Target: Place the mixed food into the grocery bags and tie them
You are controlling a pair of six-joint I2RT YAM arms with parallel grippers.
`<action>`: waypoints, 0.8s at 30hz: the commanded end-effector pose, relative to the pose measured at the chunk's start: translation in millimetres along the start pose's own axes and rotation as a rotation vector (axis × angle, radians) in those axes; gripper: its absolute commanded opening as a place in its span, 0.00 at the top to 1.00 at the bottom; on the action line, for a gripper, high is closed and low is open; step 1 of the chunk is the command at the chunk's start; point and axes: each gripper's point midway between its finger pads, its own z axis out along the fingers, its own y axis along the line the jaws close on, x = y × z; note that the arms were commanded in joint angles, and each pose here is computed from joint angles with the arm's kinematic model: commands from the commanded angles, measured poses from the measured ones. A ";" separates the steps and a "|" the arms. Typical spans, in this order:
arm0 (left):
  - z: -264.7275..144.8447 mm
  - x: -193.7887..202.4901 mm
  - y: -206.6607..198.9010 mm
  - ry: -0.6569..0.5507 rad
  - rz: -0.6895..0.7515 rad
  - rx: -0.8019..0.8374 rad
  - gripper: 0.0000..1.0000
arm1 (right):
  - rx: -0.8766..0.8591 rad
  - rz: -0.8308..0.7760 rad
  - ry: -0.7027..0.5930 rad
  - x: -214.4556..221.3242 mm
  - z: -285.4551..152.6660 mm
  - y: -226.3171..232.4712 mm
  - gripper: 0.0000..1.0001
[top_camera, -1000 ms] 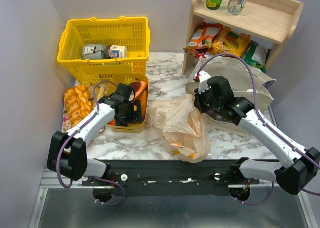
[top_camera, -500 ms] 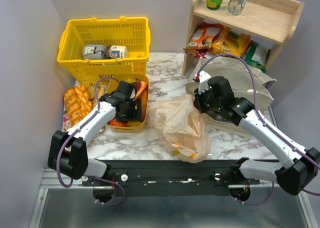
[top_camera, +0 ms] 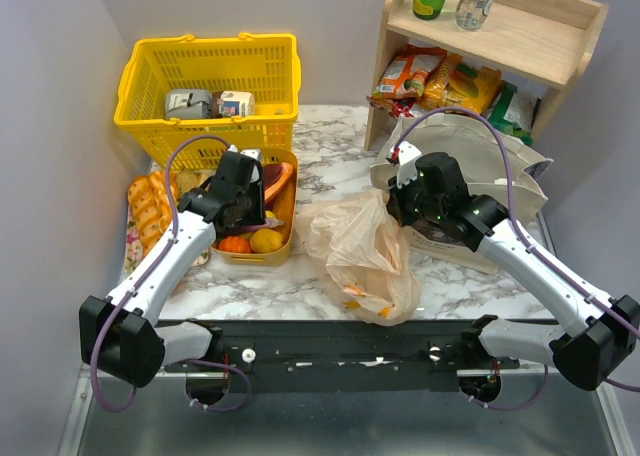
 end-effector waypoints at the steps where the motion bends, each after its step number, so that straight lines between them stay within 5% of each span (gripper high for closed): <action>1: 7.8 27.8 6.9 0.110 0.029 -0.013 0.53 | -0.019 -0.011 -0.017 -3.8 -0.5 1.6 0.95; 5: 16.4 49.6 7.6 0.188 -0.097 -0.047 0.34 | -0.033 -0.011 -0.019 -4.4 -0.8 4.0 0.95; 14: 18.9 44.3 -17.6 0.075 -0.462 0.048 0.01 | -0.091 -0.012 -0.027 -5.2 -0.5 14.2 0.94; 24: 39.4 49.9 -17.9 0.112 -0.637 -0.009 0.01 | -0.115 -0.017 -0.066 -6.3 -9.2 18.6 0.93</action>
